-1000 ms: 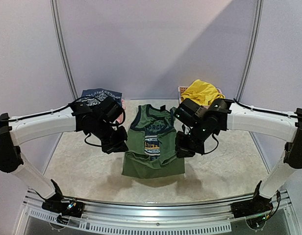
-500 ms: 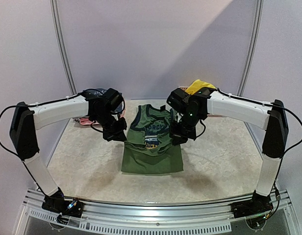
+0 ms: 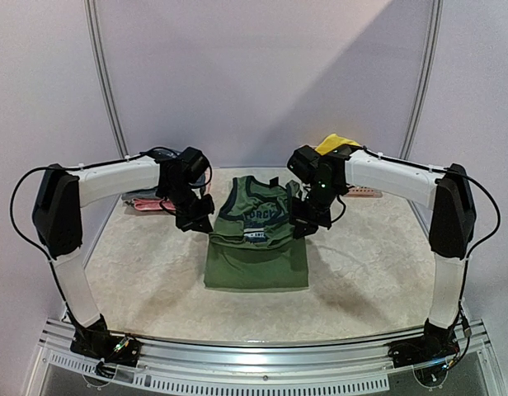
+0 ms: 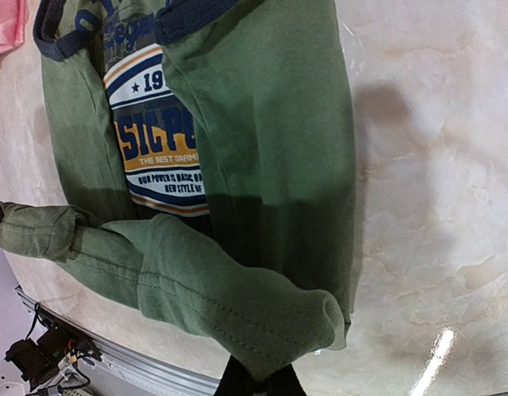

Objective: Fold and stack the mixed laundry pile
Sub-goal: Fold the rectangle-folded tank top at the center of the board, then adjust the rectangle-folded tank top at the center of the board, then pick up the rectangle-folded tank top from the center of the board.

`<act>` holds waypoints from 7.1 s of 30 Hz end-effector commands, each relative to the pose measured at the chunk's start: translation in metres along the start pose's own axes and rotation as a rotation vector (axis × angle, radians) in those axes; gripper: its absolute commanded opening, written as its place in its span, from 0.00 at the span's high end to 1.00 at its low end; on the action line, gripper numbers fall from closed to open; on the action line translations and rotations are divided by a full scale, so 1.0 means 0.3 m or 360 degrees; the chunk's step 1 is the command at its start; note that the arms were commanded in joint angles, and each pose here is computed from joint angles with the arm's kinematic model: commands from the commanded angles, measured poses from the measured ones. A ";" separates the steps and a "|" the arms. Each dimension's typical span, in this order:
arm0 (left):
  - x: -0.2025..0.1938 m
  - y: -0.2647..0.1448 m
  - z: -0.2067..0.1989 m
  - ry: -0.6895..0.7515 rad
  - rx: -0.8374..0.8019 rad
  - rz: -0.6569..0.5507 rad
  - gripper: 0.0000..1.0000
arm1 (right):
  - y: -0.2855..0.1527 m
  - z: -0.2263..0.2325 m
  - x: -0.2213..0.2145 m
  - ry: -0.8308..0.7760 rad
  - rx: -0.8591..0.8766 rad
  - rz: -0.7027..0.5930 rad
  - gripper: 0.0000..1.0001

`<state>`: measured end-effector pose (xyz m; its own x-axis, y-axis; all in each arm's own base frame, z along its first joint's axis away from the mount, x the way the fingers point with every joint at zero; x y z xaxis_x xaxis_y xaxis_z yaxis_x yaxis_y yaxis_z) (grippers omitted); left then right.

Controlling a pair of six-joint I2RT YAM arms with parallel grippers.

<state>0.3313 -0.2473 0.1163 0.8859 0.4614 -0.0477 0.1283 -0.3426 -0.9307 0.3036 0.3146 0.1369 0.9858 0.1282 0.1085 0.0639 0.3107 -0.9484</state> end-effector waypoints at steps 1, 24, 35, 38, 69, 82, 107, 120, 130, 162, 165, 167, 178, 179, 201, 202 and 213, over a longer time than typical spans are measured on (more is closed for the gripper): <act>0.045 0.027 0.010 0.0000 0.0036 -0.0007 1.00 | 0.042 0.009 0.043 -0.0054 0.0039 0.0021 1.00; 0.165 0.177 0.016 -0.0024 0.0070 0.0026 1.00 | 0.186 -0.085 0.144 -0.0034 0.0040 0.0127 0.98; 0.238 0.187 -0.018 -0.0159 -0.0001 0.0021 0.97 | 0.159 -0.086 0.301 0.0010 0.0185 0.0005 0.71; 0.259 0.163 -0.045 -0.0192 -0.0046 0.0013 0.88 | 0.119 -0.082 0.356 0.0016 0.0218 -0.0052 0.56; -0.206 0.150 -0.004 0.0816 -0.0179 0.0354 0.77 | 0.257 0.194 -0.087 -0.0454 0.0649 0.0142 0.87; -0.257 0.251 0.124 0.0804 -0.0055 0.0457 0.81 | 0.412 0.067 -0.220 -0.0373 0.0575 0.0330 0.89; -0.404 0.090 0.262 0.0848 0.0065 0.0252 0.83 | 0.242 0.050 -0.319 -0.0485 0.0525 0.0335 0.86; -0.350 0.025 0.026 0.1079 -0.0092 0.0170 0.78 | 0.069 0.055 -0.188 -0.0526 0.0302 0.0090 0.78; -0.337 0.151 -0.075 0.1162 -0.0139 0.0279 0.79 | 0.050 -0.042 -0.247 -0.0304 0.0236 0.0031 0.78; 0.094 0.090 -0.100 0.1053 0.0072 -0.0182 0.76 | 0.029 -0.106 -0.254 -0.0262 0.0119 0.0028 0.64; 0.054 0.005 -0.055 0.1144 0.0140 -0.0306 0.69 | 0.051 -0.121 -0.278 -0.0240 0.0142 0.0046 0.55; 0.034 -0.039 -0.006 0.1233 0.0277 -0.0415 0.65 | 0.068 -0.128 -0.298 -0.0219 0.0171 0.0059 0.51; -0.232 -0.171 0.173 0.1587 0.0335 -0.0477 0.42 | 0.177 -0.121 -0.380 -0.0069 0.0434 0.0141 0.50; -0.248 -0.175 0.189 0.1579 0.0326 -0.0437 0.39 | 0.188 -0.121 -0.384 -0.0054 0.0447 0.0155 0.51; -0.425 -0.163 0.217 0.2128 0.0169 -0.0460 0.27 | 0.305 -0.206 -0.453 0.0176 0.0402 0.0259 0.67; -0.442 -0.149 0.220 0.2196 0.0174 -0.0434 0.28 | 0.306 -0.212 -0.449 0.0182 0.0395 0.0248 0.70; -0.529 0.008 0.249 0.2800 0.0362 -0.0274 0.38 | 0.307 -0.200 -0.416 0.0166 0.0402 0.0219 0.98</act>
<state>0.1610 -0.2570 0.1141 0.3888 -0.8476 0.3610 0.3490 -0.2272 -0.9092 0.1930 0.2810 0.0303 0.9921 0.1143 -0.0516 -0.1086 0.5781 -0.8087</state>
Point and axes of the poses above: each gripper's point midway between its finger pads, its own y axis out along the fingers, its own z axis along the line the jaws close on, x = y × z, the point moved 2 cm from there along -y, back along the fingers, and after that the axes turned 15 degrees about -y, right-handed, at the moved point
